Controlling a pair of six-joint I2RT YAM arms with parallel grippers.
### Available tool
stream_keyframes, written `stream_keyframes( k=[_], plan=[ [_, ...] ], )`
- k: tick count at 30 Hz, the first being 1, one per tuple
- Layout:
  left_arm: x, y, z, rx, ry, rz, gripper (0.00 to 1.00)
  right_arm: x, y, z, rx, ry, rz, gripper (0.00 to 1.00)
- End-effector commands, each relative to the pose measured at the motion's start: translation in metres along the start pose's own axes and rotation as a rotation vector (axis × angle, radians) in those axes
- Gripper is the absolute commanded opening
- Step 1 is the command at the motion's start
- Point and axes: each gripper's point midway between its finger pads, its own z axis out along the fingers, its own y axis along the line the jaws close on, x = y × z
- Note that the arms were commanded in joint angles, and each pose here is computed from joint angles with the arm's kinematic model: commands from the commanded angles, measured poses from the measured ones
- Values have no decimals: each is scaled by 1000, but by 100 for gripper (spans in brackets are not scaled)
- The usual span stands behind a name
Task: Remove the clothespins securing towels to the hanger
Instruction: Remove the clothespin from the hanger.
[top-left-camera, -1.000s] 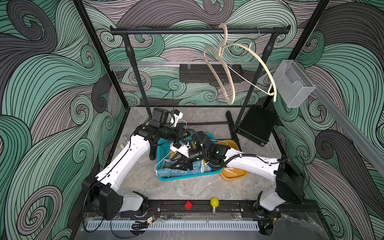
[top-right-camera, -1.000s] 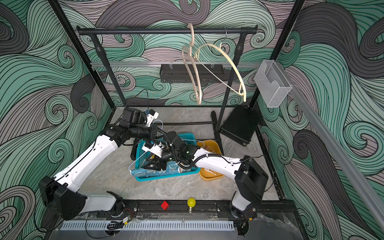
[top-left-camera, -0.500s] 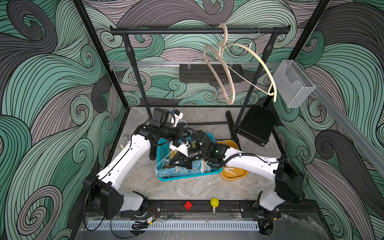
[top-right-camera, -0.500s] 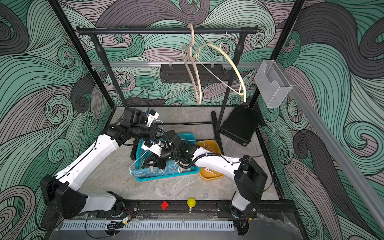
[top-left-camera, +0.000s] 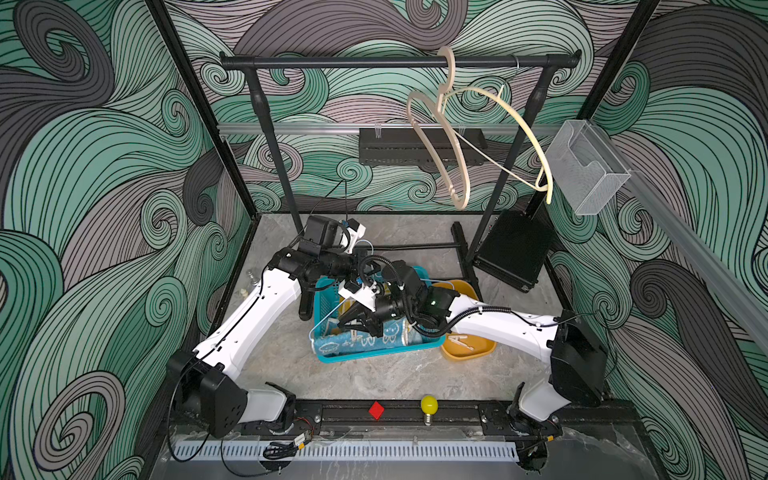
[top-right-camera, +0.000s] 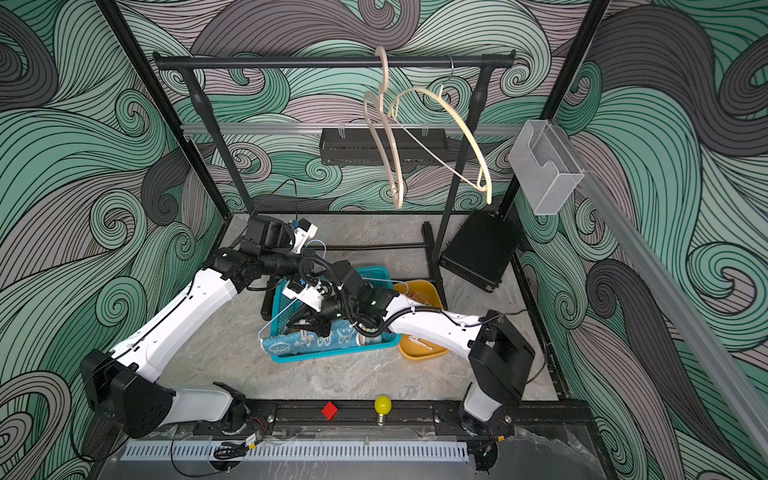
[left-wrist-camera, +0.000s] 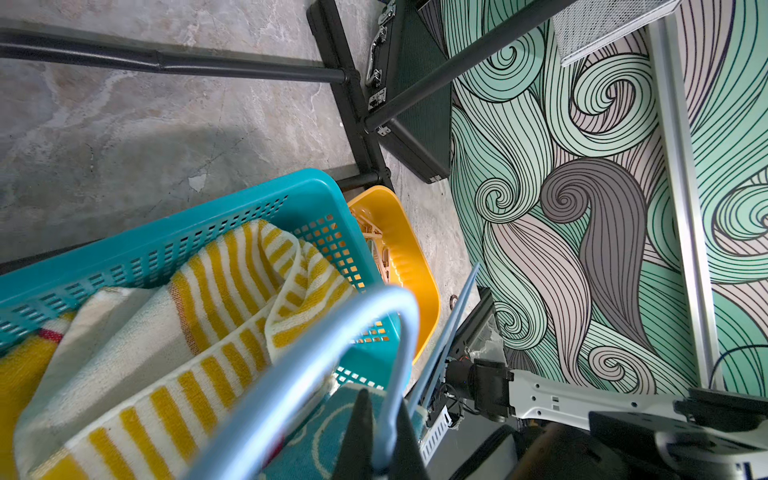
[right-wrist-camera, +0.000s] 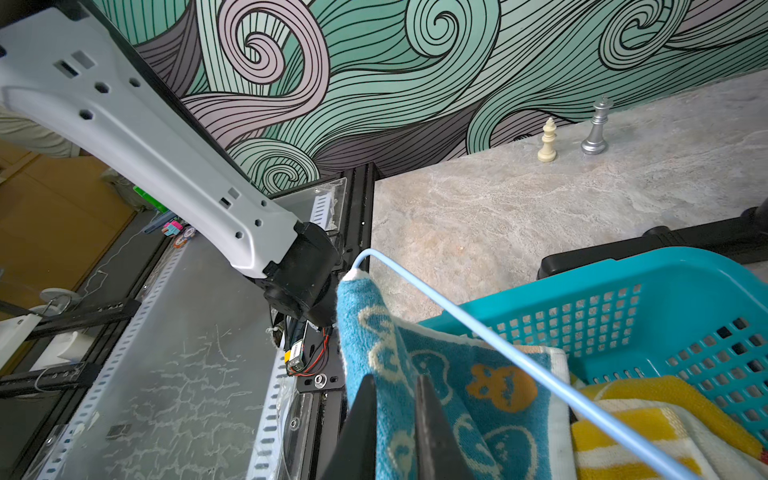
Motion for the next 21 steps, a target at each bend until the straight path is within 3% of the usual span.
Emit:
stream_keyframes(
  k=[1,21],
  plan=[
    [2,4,-3,-15,3,-6,0,-27,-1,-10,60,-59,-65,0],
    [-2,14,-1,-61,-26,-4,0,-50,-4,-41,193,-139,-107,0]
  ],
)
